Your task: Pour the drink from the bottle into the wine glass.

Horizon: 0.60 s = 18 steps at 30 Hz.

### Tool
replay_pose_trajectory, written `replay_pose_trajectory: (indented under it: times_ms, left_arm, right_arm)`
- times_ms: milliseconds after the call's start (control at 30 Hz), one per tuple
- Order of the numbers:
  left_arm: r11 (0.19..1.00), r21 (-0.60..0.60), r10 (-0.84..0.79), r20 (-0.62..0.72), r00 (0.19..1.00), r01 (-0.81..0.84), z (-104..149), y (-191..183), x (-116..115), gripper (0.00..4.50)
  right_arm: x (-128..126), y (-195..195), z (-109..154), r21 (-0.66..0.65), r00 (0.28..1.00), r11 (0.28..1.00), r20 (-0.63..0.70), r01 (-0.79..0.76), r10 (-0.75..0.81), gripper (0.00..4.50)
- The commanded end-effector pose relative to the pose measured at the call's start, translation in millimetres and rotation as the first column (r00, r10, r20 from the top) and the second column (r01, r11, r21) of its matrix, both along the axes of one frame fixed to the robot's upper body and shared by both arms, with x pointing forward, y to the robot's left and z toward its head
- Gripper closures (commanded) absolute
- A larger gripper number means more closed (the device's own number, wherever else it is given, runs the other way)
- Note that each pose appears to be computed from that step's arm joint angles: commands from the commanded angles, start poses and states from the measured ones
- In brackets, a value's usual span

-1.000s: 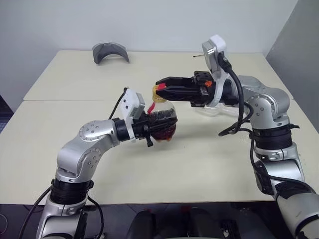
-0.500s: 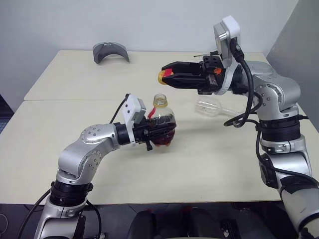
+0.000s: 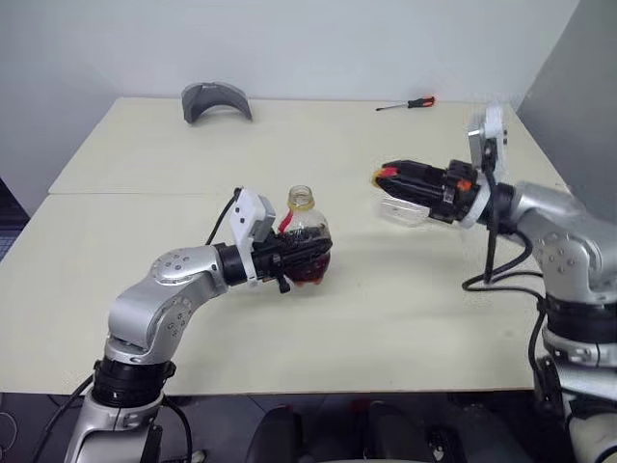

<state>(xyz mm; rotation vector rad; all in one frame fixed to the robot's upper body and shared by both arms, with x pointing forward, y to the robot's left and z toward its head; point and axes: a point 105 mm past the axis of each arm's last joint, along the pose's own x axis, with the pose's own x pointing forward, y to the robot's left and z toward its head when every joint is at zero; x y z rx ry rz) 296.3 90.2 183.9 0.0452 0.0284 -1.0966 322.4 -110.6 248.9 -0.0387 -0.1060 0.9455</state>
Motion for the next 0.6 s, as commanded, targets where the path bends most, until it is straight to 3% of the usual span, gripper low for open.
replay_pose_trajectory:
  times_ms: [33, 133, 267, 433, 600]
  left_arm:
    - [1.0, -0.024, -0.014, 0.071, 0.997, 0.016, 14, -6, -6, 3.46]
    - [0.999, -0.031, -0.017, 0.069, 0.997, 0.02, 14, -7, -5, 3.46]
    - [0.999, -0.036, -0.033, 0.071, 0.997, 0.035, 15, -11, -3, 3.46]
    - [0.998, -0.042, -0.045, 0.073, 0.996, 0.049, 17, -15, 0, 3.46]
    - [0.996, -0.058, -0.058, 0.069, 0.996, 0.062, 18, -22, -2, 3.46]
  right_arm:
    - [-6, -12, -8, 0.03, 0.969, 0.97, 0.036, 0.242, -0.243, 3.34]
    - [-11, -20, -38, -0.012, 0.925, 0.925, 0.005, 0.381, -0.381, 3.34]
    - [-15, -46, -72, -0.037, 0.798, 0.8, -0.06, 0.598, -0.599, 3.34]
    - [-25, -61, -99, -0.081, 0.714, 0.719, -0.078, 0.691, -0.695, 3.34]
    - [-19, -70, -131, -0.099, 0.651, 0.656, -0.079, 0.748, -0.755, 3.34]
